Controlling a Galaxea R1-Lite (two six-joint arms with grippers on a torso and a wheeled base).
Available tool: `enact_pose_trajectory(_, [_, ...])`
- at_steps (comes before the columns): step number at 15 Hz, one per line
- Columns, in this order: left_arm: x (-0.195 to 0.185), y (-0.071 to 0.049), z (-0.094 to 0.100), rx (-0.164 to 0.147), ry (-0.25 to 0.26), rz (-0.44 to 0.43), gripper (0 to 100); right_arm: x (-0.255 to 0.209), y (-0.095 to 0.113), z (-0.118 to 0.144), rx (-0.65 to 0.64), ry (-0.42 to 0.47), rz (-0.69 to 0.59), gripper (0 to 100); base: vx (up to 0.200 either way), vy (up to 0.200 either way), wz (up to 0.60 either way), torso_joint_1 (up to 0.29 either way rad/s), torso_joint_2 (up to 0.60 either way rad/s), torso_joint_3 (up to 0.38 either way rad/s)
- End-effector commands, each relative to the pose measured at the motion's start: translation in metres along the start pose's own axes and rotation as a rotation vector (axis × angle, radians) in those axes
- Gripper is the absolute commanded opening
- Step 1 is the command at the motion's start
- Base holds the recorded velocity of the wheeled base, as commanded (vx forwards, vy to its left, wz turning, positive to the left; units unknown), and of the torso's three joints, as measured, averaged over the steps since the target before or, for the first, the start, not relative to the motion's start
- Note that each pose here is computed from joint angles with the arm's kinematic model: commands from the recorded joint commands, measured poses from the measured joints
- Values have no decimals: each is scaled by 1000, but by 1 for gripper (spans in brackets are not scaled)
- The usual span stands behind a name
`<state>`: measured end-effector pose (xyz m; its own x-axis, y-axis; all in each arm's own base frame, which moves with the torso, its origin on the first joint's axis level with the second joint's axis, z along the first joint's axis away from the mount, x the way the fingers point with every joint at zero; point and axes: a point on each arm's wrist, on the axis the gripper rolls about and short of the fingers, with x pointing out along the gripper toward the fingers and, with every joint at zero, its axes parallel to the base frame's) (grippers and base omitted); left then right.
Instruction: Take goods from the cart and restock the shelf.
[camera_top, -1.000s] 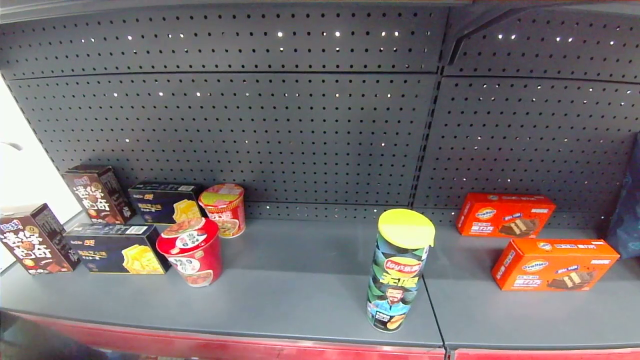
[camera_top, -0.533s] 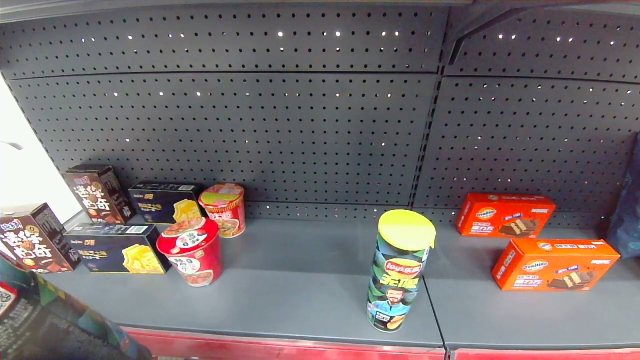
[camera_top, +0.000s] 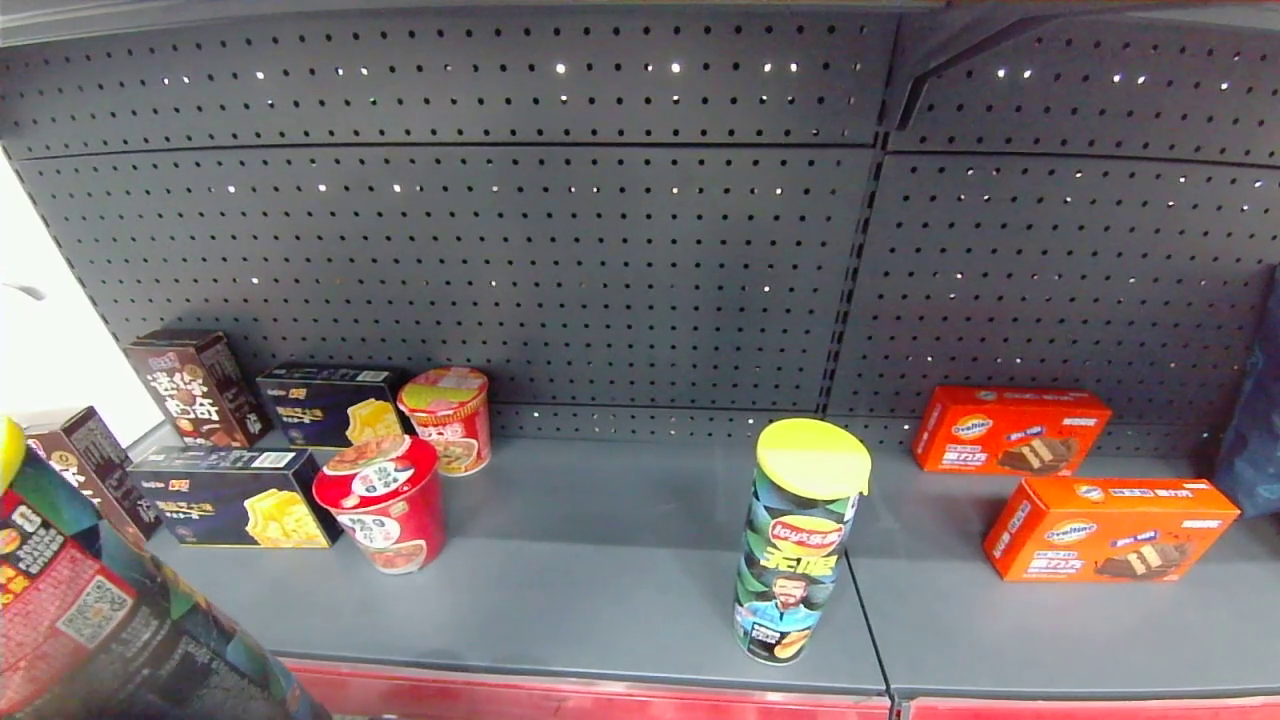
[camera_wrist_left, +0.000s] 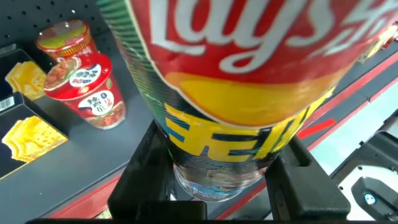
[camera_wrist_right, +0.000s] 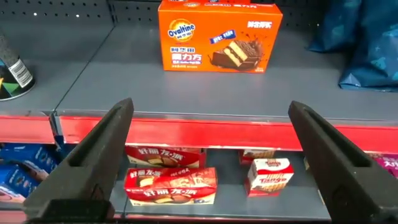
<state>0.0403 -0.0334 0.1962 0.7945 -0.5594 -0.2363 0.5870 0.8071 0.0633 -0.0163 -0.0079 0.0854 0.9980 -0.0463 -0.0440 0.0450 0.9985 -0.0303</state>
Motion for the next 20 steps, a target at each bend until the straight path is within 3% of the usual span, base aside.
enact_pose_trajectory(1, [2, 0, 3, -2, 2, 3, 0, 1, 0, 0, -3, 7, 0, 100, 0, 0, -600, 2, 7, 2])
enact_pose_trajectory(3, [3, 0, 0, -1, 13, 9, 0, 1, 0, 0, -4, 7, 2, 100, 0, 0, -600, -2, 0, 2])
enact_pose_trajectory(10, [12, 0, 4, 3, 52, 24, 0, 1, 0, 0, -16, 7, 2, 100, 0, 0, 0, 0, 0, 0])
enact_pose_trajectory(12, [26, -1, 14, 4, 89, 28, 0, 1, 0, 0, -16, 7, 2, 100, 0, 0, 0, 0, 0, 0])
enact_pose_trajectory(13, [44, 0, 16, 0, 147, 59, 0, 1, 0, 0, -16, 5, 2, 100, 0, 0, 0, 0, 0, 0])
enact_pose_trajectory(16, [88, 7, 15, -19, 168, 135, 0, 1, 0, 0, -16, 7, 2, 100, 0, 0, 0, 0, 0, 0])
enact_pose_trajectory(19, [109, 7, 19, -13, 164, 136, 0, 1, 0, 0, -16, 7, 2, 100, 0, 0, 0, 0, 0, 0])
enact_pose_trajectory(20, [132, 7, 23, -1, 210, 169, 0, 1, 0, 0, -16, 5, 2, 100, 0, 0, 0, 0, 0, 0])
